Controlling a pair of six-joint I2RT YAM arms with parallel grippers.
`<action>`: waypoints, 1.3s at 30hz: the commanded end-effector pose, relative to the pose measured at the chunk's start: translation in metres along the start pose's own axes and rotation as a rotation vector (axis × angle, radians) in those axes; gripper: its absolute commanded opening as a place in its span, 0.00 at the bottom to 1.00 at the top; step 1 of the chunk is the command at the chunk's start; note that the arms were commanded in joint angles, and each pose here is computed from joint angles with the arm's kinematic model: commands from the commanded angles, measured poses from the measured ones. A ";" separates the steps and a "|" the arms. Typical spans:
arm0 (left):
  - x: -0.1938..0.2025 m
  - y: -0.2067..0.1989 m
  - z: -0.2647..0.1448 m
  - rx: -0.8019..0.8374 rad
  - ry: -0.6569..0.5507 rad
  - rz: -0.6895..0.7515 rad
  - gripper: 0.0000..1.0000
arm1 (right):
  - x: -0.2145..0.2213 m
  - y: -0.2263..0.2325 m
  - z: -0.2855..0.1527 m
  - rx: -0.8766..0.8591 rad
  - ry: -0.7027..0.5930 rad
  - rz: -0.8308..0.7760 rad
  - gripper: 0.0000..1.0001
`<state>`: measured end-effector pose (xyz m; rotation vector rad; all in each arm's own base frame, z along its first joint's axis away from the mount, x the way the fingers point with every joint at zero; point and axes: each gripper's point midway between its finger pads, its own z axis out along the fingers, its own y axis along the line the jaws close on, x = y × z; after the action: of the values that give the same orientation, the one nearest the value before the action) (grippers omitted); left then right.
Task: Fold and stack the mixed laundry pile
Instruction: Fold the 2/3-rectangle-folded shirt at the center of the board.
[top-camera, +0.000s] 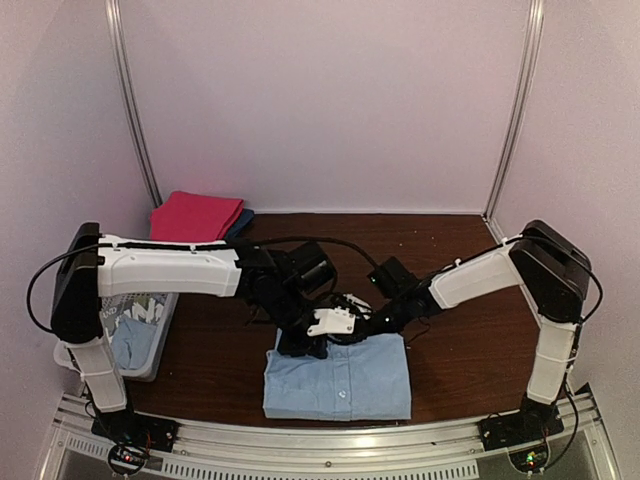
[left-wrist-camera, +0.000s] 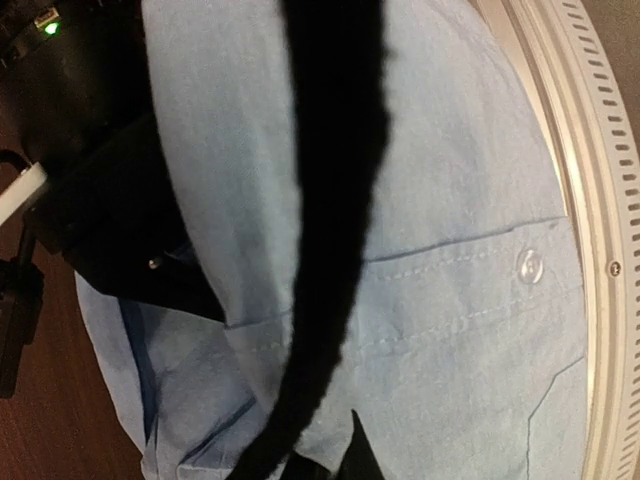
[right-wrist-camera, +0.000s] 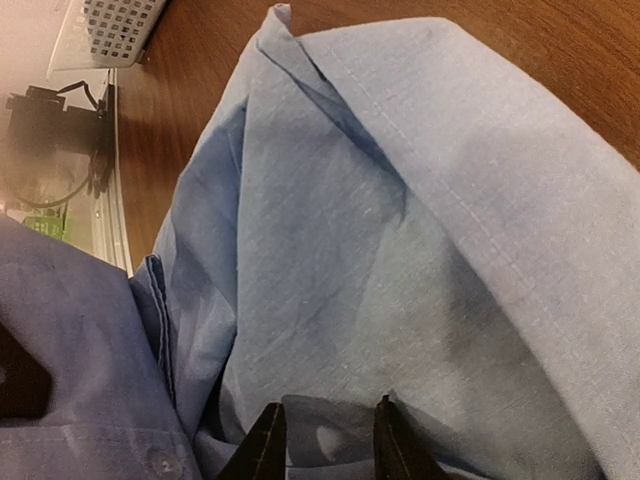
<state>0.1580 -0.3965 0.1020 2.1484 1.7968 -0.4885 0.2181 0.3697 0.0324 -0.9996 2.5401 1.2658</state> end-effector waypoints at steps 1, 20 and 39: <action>0.004 0.020 0.008 -0.109 0.014 0.051 0.00 | -0.012 -0.001 -0.014 0.061 0.001 0.002 0.34; 0.025 0.021 0.058 -0.158 0.055 0.117 0.00 | -0.101 -0.021 -0.073 0.114 -0.163 -0.046 0.40; 0.004 0.025 0.046 -0.176 0.038 0.181 0.00 | -0.050 -0.085 -0.004 0.087 0.081 -0.011 0.16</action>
<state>0.1756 -0.4025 0.0284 2.2180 1.6513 -0.2287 0.3291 0.3662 0.0264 -1.0268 2.5285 1.1504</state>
